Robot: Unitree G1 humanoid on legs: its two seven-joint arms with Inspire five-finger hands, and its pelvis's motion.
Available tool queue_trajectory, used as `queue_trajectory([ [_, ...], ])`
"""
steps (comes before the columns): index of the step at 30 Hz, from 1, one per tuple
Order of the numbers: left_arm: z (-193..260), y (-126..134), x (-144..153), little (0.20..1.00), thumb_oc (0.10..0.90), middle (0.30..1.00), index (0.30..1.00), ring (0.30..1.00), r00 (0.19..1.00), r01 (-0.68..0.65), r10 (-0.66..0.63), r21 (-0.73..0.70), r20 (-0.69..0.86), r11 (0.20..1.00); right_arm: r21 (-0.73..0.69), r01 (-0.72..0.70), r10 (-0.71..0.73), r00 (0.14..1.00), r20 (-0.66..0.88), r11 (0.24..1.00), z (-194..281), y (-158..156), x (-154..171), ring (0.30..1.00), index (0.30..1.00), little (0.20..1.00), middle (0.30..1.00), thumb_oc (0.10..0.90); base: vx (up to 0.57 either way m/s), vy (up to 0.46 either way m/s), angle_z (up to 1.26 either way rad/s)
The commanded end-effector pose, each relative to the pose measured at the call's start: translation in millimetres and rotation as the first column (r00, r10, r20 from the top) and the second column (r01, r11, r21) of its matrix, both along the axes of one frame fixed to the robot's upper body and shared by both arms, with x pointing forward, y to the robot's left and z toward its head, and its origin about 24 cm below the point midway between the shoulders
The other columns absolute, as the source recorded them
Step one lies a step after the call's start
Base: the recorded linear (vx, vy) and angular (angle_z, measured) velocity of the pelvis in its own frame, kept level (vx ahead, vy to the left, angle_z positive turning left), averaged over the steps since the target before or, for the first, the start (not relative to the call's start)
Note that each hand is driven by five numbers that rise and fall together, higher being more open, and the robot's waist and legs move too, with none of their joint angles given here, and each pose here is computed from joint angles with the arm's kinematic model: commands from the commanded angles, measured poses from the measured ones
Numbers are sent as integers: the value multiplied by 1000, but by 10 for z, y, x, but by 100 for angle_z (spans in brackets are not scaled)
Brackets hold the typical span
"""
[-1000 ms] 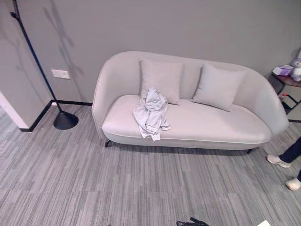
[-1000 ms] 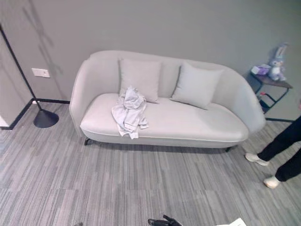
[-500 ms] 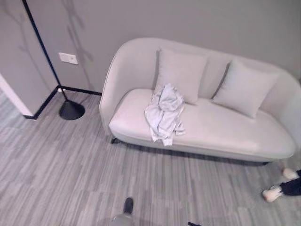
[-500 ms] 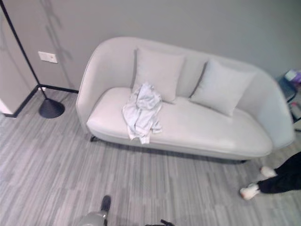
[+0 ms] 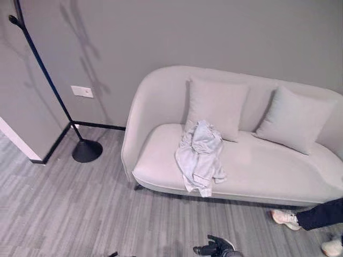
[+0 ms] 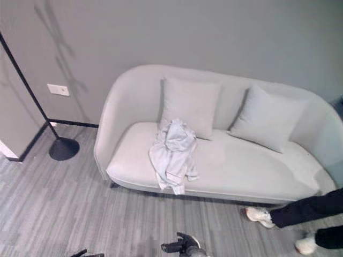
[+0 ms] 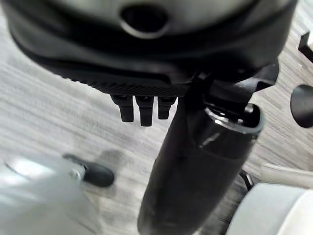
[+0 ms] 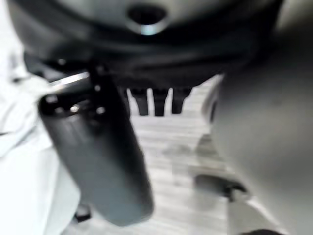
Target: Hang the clothes on the sofa on the clothes rack.
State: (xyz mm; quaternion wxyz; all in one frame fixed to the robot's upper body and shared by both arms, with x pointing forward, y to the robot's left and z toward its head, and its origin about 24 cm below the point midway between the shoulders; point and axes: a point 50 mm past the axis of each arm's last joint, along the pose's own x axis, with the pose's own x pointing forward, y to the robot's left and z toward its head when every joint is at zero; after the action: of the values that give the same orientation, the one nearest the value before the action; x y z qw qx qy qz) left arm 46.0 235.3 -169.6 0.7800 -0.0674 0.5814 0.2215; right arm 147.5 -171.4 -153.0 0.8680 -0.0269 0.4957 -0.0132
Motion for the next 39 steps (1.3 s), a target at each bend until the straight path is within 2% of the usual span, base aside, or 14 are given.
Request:
queue_trajectory([
  [1, 39, 75, 156, 900, 800, 900, 900, 900, 999, 14, -15, 49, 33, 999, -156, 50, -22, 984, 176, 987, 247, -292, 423, 900, 900, 900, 900, 800, 387, -197, 60],
  [4, 72, 60, 337, 900, 800, 900, 900, 900, 995, 40, -48, 84, 92, 996, -296, 107, -26, 964, 265, 949, 444, -504, 655, 900, 900, 900, 900, 800, 322, -135, 107],
  [8, 64, 42, 293, 900, 800, 900, 900, 900, 995, 27, -36, 87, 95, 996, -351, 202, -104, 954, 280, 914, 483, -674, 660, 900, 900, 900, 900, 800, 284, -165, 74],
  [10, 25, -66, 191, 900, 800, 900, 900, 900, 997, 23, -29, 75, 72, 997, -413, 330, -190, 919, 345, 849, 572, -806, 701, 900, 900, 900, 900, 800, 278, -183, 34],
  [14, -1, -245, 221, 900, 800, 900, 900, 900, 995, -37, 34, 38, 96, 999, -400, 437, -271, 872, 407, 805, 655, -834, 789, 900, 900, 900, 900, 800, 121, -166, 12],
  [20, 41, -450, 496, 900, 800, 900, 900, 900, 979, -2, 4, -11, 203, 1000, -372, 460, -316, 867, 386, 807, 722, -872, 957, 900, 900, 900, 900, 800, 2, -4, 25],
  [22, 25, -405, 427, 900, 800, 900, 900, 900, 985, 28, -29, 7, 172, 1000, -336, 496, -380, 854, 355, 801, 673, -898, 899, 900, 900, 900, 900, 800, 77, 84, 13],
  [25, 28, -346, 435, 900, 800, 900, 900, 900, 985, 70, -75, 35, 152, 997, -319, 431, -318, 882, 349, 844, 756, -747, 1112, 900, 900, 900, 900, 800, 5, 205, -1],
  [28, 80, -418, 643, 900, 800, 900, 900, 900, 962, 159, -168, 58, 215, 986, -337, 421, -308, 888, 340, 842, 849, -695, 1252, 900, 900, 900, 900, 800, -17, 152, 16],
  [32, 80, -453, 668, 900, 800, 900, 900, 900, 954, 209, -219, 70, 205, 975, -293, 403, -309, 897, 317, 867, 691, -550, 1108, 900, 900, 900, 900, 800, 63, 12, -4],
  [34, 56, -395, 574, 900, 800, 900, 900, 900, 968, 176, -186, 75, 166, 982, -270, 278, -154, 903, 401, 922, 675, -296, 1086, 900, 900, 900, 900, 800, 48, -37, -26],
  [35, 48, -397, 535, 900, 800, 900, 900, 900, 973, 156, -166, 68, 161, 985, -291, 178, 1, 851, 526, 940, 854, -177, 1134, 900, 900, 900, 900, 800, 33, -39, -26],
  [36, 41, -413, 497, 900, 800, 900, 900, 900, 974, 150, -158, 61, 163, 987, -398, 65, 206, 773, 600, 915, 1050, -180, 1055, 900, 900, 900, 900, 800, 35, -28, -30],
  [39, 35, -446, 498, 900, 800, 900, 900, 900, 972, 166, -173, 57, 157, 984, -500, -35, 391, 670, 630, 865, 1239, -172, 904, 900, 900, 900, 900, 800, 17, -12, -50],
])
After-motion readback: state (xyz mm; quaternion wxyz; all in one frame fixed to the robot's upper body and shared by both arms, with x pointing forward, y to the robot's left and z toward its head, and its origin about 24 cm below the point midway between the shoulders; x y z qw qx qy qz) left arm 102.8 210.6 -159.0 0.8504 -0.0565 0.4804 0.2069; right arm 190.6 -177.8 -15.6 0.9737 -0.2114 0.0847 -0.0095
